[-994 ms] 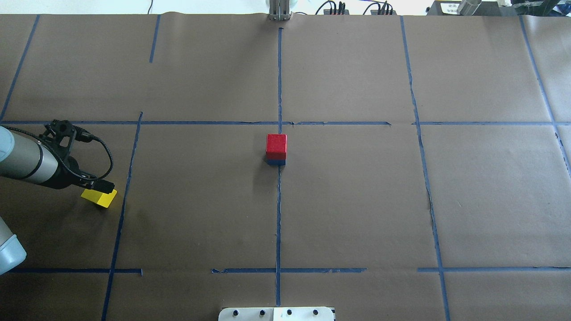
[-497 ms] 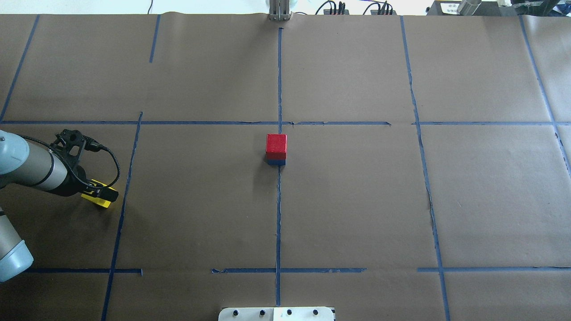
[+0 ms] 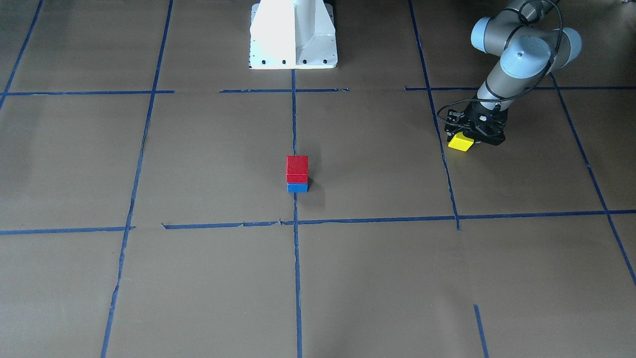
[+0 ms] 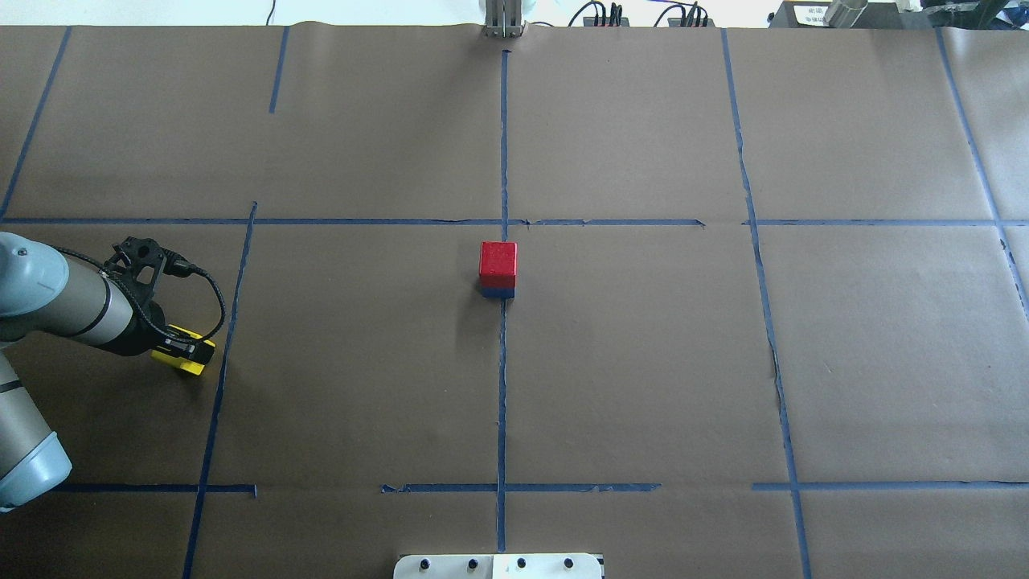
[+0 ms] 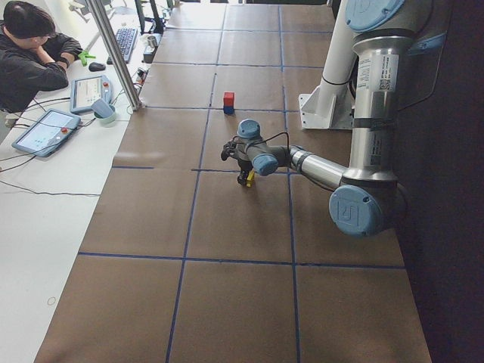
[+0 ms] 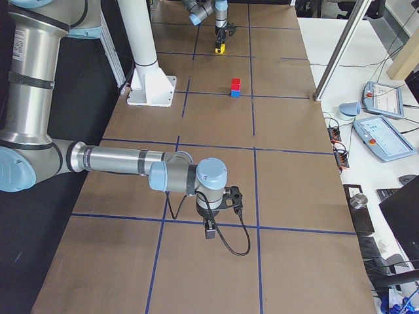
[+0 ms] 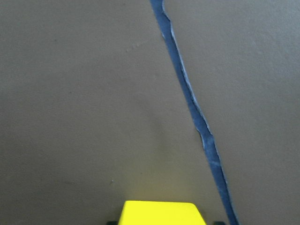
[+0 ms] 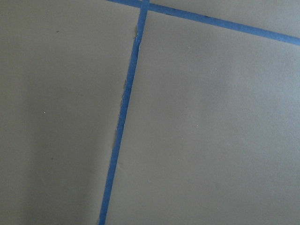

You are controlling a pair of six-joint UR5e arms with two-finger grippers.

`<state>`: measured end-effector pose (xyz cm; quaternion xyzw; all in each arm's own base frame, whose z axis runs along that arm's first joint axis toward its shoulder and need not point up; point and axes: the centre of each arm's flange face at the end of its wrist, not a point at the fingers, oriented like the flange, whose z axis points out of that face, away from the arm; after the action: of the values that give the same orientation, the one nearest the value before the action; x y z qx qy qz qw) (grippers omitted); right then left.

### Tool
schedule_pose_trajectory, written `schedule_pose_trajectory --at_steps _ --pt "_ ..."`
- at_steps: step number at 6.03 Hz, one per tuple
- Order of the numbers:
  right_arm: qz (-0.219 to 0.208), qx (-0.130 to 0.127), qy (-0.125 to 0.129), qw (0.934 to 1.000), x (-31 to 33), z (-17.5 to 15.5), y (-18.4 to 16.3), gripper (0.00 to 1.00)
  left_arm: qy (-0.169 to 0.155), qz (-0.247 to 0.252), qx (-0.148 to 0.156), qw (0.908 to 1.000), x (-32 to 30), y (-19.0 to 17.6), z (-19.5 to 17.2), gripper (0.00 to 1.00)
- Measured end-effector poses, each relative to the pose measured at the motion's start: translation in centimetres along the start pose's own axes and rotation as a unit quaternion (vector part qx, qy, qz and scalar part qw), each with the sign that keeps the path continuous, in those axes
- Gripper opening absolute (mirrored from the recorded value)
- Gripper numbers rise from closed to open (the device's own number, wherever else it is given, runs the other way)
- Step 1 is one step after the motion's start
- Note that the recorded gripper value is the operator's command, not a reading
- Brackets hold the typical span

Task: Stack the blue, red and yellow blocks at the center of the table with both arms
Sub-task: 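Lower the left gripper onto the yellow cube and grasp it, then carry the yellow cube with the left gripper above the red cube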

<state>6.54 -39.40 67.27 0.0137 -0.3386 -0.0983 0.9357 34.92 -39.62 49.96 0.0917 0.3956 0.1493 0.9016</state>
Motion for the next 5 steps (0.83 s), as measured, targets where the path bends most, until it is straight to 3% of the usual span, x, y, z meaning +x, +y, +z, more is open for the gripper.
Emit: schedule_pose_trajectory --at_steps 2,5 --pt "0.000 -0.001 0.000 1.0000 0.0 0.0 0.0 1.00 -0.003 -0.006 -0.005 1.0000 2.9 -1.5 -2.6 0.05" --pt "0.000 0.000 0.000 1.0000 -0.1 0.0 0.0 1.00 -0.021 -0.055 -0.019 0.9981 16.7 -10.9 -10.1 0.08"
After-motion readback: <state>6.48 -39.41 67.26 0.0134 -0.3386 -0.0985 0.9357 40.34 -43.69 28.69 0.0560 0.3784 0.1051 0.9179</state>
